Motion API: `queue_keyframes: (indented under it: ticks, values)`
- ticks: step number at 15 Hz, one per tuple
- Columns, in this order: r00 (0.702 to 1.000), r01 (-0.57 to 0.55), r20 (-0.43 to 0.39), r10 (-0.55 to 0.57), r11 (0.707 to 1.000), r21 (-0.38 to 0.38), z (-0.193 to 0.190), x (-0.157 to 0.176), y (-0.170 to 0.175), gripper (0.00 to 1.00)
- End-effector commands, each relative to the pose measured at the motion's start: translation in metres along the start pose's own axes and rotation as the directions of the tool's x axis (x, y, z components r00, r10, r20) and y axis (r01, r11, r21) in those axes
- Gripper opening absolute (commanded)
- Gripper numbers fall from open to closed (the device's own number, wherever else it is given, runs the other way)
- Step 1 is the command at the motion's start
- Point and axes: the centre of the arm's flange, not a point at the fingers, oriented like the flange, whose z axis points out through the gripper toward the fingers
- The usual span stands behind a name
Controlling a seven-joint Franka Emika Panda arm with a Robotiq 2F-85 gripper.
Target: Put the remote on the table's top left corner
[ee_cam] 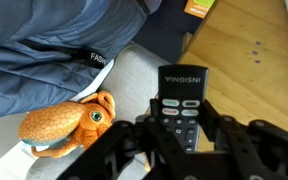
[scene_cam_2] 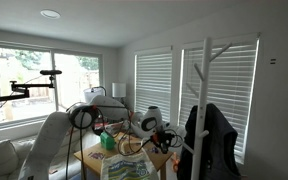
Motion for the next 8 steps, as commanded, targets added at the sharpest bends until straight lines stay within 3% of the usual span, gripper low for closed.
queue_keyframes:
  ticks: [1,8]
  values:
    - [1.0,0.009,0.016,-0.009,1.0,0.016,0.015,0.014,0.004,0.17]
    - [1.0,-0.001,0.026,0.0,0.999,0.034,0.035,0.027,-0.01,0.17]
